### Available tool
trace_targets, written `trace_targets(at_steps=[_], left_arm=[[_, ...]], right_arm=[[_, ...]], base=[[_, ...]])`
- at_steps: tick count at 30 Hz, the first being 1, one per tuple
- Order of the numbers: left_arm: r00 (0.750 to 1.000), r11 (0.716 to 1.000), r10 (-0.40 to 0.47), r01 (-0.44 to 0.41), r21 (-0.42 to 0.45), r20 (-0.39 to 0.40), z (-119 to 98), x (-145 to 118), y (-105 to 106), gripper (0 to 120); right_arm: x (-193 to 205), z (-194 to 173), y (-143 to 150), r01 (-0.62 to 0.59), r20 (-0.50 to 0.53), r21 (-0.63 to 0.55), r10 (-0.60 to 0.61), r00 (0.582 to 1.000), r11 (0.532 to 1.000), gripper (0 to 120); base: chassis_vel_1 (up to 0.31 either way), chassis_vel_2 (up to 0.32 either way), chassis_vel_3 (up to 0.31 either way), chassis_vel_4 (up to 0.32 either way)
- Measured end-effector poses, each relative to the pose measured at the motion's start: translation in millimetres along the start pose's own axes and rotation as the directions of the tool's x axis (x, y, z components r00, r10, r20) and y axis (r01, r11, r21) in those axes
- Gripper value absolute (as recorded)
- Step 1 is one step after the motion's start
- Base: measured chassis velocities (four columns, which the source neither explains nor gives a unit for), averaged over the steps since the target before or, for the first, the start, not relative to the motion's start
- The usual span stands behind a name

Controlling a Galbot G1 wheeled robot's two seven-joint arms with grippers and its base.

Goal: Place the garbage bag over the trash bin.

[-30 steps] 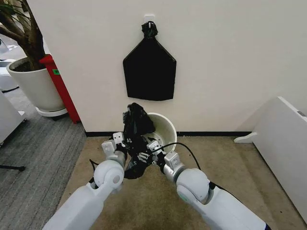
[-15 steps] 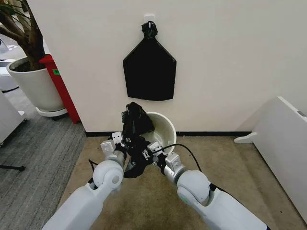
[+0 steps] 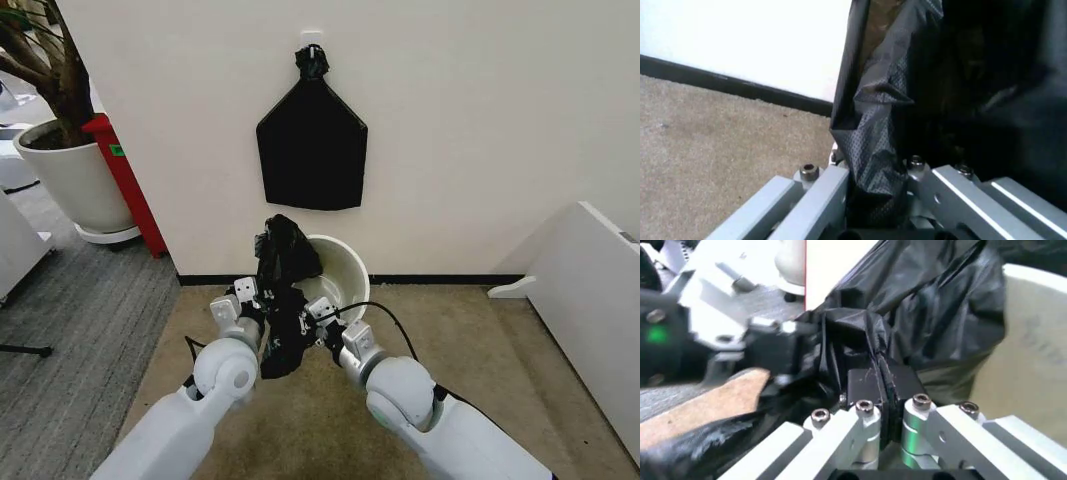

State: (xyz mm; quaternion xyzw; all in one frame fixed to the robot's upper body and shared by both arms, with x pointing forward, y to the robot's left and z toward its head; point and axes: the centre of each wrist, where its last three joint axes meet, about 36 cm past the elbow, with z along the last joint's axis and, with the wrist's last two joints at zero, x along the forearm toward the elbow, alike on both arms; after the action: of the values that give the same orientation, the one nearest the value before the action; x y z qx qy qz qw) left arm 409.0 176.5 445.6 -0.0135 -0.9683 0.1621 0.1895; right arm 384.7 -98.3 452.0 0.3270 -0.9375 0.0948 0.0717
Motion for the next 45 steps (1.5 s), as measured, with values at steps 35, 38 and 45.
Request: trace_targets(at_steps=[35, 38, 45], left_arm=[[1.0, 1.0, -0.012, 0.012, 0.011, -0.003, 11.9, 18.0, 11.0, 1], [1.0, 1.0, -0.013, 0.013, 0.012, -0.006, 14.0, 19.1, 12.4, 1], [1.0, 1.0, -0.018, 0.018, 0.014, -0.007, 18.0, 20.8, 15.8, 1]], right_arm=[[29.7, 15.4, -66.1, -0.196, 0.029, 0.018, 0.195, 0.98, 0.98, 0], [31.6, 16.9, -69.9, -0.207, 0.03, 0.017, 0.207, 0.978, 0.978, 0], [35.2, 20.4, -78.0, -0.24, 0.035, 0.029, 0.239, 0.97, 0.97, 0]], base=[[0.0, 0.0, 0.0, 0.0], [0.0, 0.0, 0.0, 0.0], [0.0, 0.0, 0.0, 0.0]])
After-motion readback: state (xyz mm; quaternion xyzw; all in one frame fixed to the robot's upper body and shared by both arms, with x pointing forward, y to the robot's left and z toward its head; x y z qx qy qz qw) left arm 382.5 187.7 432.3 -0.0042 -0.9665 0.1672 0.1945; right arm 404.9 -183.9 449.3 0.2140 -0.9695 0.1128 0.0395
